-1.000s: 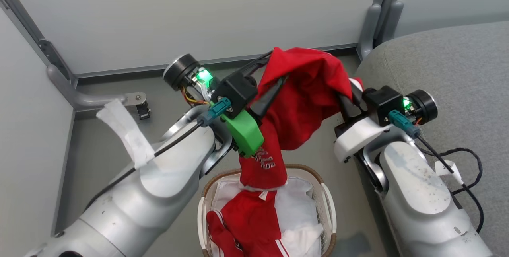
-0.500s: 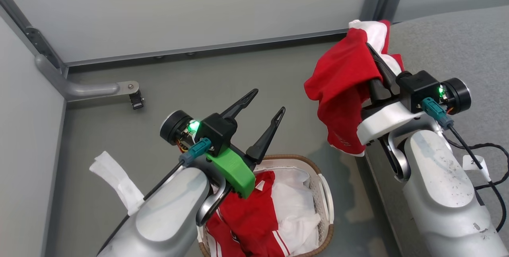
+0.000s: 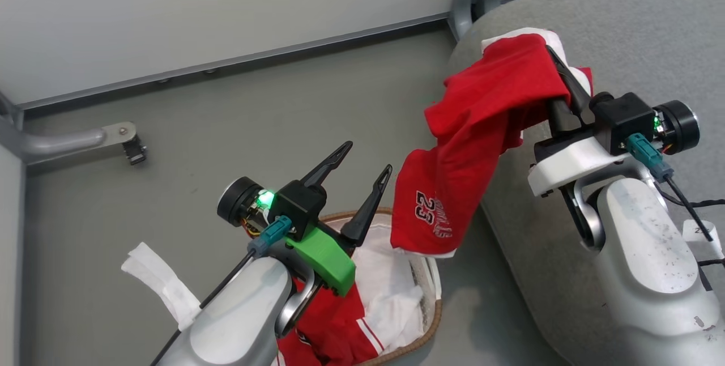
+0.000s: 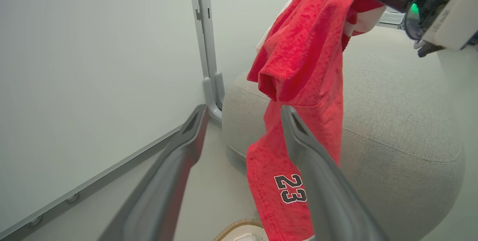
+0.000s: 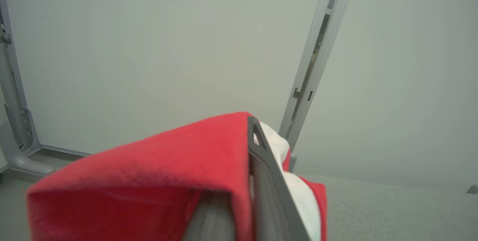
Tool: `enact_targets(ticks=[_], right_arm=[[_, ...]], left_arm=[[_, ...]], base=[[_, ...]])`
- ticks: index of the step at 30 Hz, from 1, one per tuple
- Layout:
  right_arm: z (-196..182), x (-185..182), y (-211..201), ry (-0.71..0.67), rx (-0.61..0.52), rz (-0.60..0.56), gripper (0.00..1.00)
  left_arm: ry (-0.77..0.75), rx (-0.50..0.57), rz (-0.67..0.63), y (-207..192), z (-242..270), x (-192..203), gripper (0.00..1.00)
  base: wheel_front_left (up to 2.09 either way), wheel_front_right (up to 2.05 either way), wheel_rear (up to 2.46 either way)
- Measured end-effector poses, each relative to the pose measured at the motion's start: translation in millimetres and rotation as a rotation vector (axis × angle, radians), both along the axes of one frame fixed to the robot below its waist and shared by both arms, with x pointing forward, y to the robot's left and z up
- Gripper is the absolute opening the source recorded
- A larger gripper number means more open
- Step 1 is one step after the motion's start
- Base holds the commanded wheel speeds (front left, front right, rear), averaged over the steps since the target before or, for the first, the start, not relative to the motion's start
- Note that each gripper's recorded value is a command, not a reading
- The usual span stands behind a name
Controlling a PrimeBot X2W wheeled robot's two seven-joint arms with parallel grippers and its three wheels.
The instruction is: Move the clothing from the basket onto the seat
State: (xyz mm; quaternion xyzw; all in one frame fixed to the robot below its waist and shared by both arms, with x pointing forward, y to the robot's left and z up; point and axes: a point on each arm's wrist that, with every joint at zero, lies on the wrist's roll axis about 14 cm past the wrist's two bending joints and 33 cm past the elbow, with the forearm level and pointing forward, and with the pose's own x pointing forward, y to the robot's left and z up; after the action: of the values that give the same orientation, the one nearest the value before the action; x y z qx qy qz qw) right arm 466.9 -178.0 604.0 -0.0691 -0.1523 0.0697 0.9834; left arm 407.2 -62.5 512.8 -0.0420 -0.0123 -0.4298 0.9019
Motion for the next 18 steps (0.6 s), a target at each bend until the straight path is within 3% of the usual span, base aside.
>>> enact_targets(ticks=[18], right_arm=[[-25.5, -45.2, -115.5, 0.074, -0.018, -0.323, 0.00]], left_arm=[[0.062, -0.011, -0.270, -93.2, -34.5, -12.6, 1.00]], base=[[0.00, 0.00, 0.00]])
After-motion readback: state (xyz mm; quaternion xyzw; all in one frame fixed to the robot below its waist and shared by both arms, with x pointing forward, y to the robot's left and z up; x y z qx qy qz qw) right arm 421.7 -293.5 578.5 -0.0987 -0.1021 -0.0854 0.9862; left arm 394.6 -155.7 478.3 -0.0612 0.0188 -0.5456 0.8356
